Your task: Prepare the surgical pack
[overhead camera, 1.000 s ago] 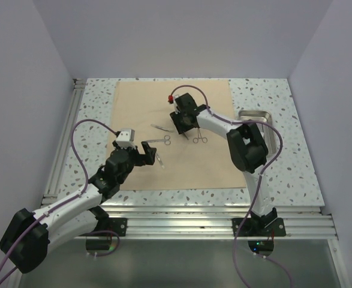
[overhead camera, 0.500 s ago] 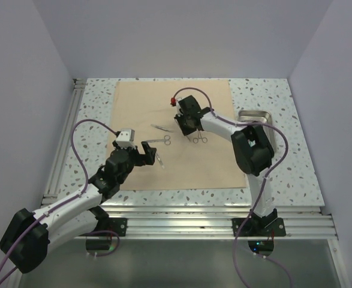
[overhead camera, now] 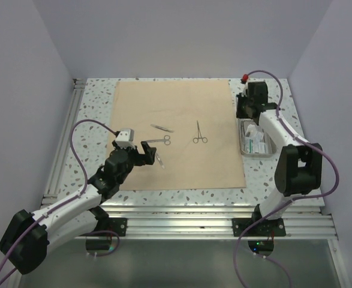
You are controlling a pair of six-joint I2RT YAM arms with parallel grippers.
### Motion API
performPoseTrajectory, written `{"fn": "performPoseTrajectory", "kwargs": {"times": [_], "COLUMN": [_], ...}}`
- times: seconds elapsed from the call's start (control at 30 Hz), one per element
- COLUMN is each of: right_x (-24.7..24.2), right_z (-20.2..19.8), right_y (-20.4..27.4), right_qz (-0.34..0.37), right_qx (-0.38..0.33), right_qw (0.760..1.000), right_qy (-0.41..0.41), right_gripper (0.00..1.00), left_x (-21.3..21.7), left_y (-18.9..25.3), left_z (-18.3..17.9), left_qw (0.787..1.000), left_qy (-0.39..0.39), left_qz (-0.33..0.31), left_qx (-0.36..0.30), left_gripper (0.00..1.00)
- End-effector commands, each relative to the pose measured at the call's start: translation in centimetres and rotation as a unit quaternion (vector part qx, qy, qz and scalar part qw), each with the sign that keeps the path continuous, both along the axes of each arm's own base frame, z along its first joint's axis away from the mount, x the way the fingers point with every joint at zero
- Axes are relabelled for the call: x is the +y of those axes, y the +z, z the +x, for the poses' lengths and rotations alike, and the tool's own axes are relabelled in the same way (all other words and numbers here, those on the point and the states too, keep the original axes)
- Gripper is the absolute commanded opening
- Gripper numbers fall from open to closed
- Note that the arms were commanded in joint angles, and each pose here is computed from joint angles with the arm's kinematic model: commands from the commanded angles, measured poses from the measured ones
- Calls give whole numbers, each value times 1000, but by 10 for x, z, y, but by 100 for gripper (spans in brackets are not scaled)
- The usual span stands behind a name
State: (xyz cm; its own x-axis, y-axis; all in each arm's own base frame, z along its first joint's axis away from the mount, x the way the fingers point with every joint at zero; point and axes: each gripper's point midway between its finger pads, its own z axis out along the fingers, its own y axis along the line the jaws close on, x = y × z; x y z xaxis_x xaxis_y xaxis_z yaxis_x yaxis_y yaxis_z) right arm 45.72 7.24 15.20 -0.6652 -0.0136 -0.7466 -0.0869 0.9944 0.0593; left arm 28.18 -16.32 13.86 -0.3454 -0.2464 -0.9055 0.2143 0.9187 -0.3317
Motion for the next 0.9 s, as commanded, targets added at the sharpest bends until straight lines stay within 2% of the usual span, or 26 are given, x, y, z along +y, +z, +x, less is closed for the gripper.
{"fn": "performPoseTrajectory", "kwargs": {"times": [0.0,0.13,0.27,0.57,0.7,0.73,0.83,0.87], "right_x": [-31,-78,-102,-118,-116,-119,-120,-118], "right_z": [-15,-28,-37,-45,-43,-43,-40,-39], "right_y": [-5,-26,-47,-94,-88,-86,-70,-65], "right_qz": [11,-21,-26,-48,-42,-46,-47,-43], "right_qx": [13,32,54,116,111,107,89,84], "right_qw": [999,991,985,973,974,973,975,976], "right_qy": [-49,-126,-165,-192,-194,-199,-199,-195], "right_gripper": [0,0,0,1,15,31,44,45], "left_x": [0,-1,-2,-4,-3,-3,-2,-2], "left_y": [18,17,15,14,14,14,15,16], "left_z": [5,5,5,5,5,4,5,5], "left_qw": [1000,1000,1000,1000,1000,1000,1000,1000], "left_qy": [4,2,0,-3,-3,-2,0,0], "left_qz": [-11,-12,-12,-13,-13,-13,-13,-13], "left_qx": [-26,-25,-22,-22,-22,-22,-23,-24], "left_gripper": [100,100,100,100,100,100,100,100]}}
